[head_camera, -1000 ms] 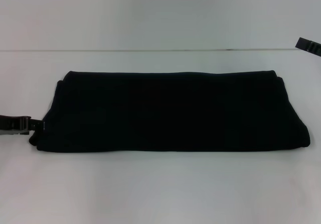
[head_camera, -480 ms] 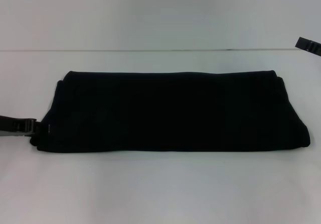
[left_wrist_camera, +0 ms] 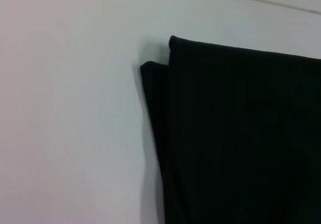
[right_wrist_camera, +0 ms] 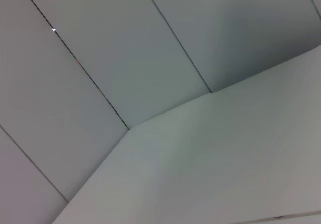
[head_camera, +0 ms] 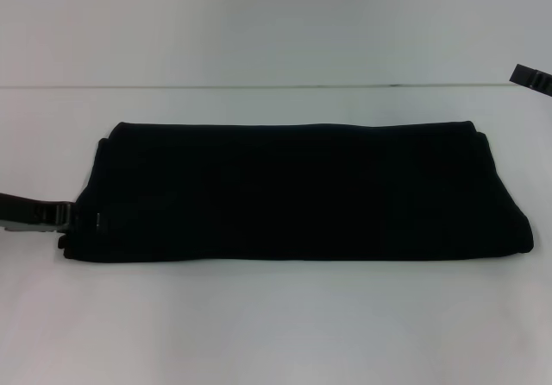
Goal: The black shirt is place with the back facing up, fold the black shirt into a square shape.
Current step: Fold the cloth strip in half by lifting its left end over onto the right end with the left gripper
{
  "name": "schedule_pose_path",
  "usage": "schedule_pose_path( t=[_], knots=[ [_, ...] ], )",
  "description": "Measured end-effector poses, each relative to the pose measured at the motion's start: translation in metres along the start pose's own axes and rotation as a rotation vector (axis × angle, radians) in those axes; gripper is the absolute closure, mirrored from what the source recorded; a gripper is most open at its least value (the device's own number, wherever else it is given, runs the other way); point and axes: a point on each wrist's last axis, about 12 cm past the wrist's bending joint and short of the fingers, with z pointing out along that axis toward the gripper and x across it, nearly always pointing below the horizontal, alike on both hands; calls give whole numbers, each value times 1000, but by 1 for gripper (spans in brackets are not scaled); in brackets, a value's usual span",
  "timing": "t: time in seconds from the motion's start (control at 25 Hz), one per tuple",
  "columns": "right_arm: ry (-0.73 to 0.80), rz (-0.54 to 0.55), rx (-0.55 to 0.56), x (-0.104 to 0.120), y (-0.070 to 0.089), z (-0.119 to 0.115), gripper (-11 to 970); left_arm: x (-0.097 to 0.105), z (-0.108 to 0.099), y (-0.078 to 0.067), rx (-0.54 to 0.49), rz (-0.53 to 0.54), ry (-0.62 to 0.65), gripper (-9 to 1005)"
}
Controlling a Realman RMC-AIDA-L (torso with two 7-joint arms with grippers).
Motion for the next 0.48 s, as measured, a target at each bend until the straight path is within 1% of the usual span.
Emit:
schedule_pose_path(
  t=[0.24, 0.48],
  knots=[
    [0, 1, 2, 1, 0, 0, 226, -4, 0, -7, 39, 19, 2, 365],
    [0, -1, 5, 1, -1, -1, 226, -6, 3, -13, 56, 30, 5, 365]
  ],
)
